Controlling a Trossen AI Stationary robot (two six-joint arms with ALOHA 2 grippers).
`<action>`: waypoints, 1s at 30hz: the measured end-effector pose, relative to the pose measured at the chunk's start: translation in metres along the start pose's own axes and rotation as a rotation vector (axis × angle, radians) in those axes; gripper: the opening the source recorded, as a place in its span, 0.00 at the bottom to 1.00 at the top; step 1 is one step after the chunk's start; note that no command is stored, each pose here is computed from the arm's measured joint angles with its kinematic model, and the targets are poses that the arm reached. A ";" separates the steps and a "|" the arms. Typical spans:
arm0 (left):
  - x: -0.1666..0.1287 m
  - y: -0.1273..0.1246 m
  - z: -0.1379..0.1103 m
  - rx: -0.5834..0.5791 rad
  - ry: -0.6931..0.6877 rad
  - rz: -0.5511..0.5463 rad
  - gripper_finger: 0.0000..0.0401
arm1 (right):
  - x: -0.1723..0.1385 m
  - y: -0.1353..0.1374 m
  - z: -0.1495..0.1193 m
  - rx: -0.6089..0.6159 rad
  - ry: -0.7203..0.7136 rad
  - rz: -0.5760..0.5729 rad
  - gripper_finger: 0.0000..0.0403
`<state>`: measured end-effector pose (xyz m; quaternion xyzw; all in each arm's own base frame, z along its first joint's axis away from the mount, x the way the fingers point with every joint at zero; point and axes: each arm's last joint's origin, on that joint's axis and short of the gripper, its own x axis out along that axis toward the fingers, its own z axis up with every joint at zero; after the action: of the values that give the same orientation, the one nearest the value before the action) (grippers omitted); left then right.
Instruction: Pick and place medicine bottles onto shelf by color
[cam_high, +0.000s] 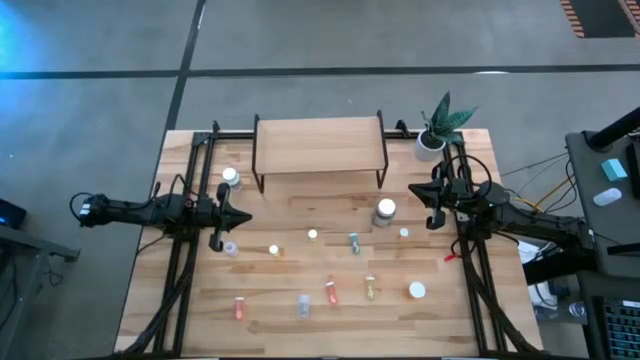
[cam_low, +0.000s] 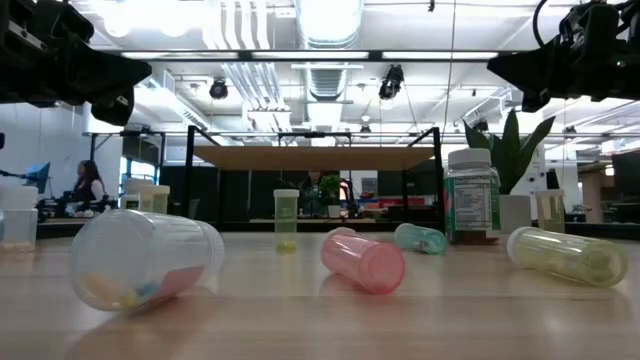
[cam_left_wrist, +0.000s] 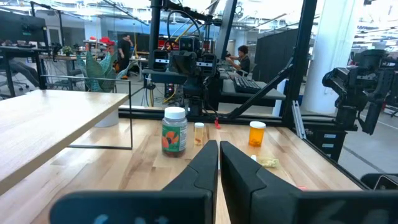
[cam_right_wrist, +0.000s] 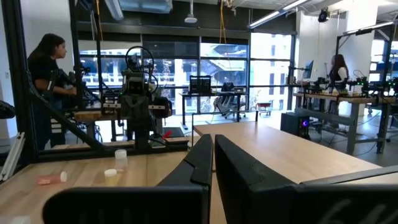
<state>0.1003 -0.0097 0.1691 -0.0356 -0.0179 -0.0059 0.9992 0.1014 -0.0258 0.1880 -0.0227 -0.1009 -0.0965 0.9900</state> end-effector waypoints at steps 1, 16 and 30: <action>0.000 0.000 0.000 0.000 0.000 0.000 0.00 | 0.000 0.000 0.000 0.000 0.000 0.000 0.02; 0.000 0.000 0.000 0.000 0.000 0.000 0.00 | 0.000 0.000 0.000 0.001 0.000 0.000 0.02; 0.000 0.000 0.001 -0.007 -0.009 -0.001 0.00 | 0.000 0.000 0.000 0.002 0.000 0.000 0.02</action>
<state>0.1002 -0.0097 0.1700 -0.0392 -0.0224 -0.0063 0.9990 0.1014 -0.0258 0.1880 -0.0219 -0.1010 -0.0963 0.9900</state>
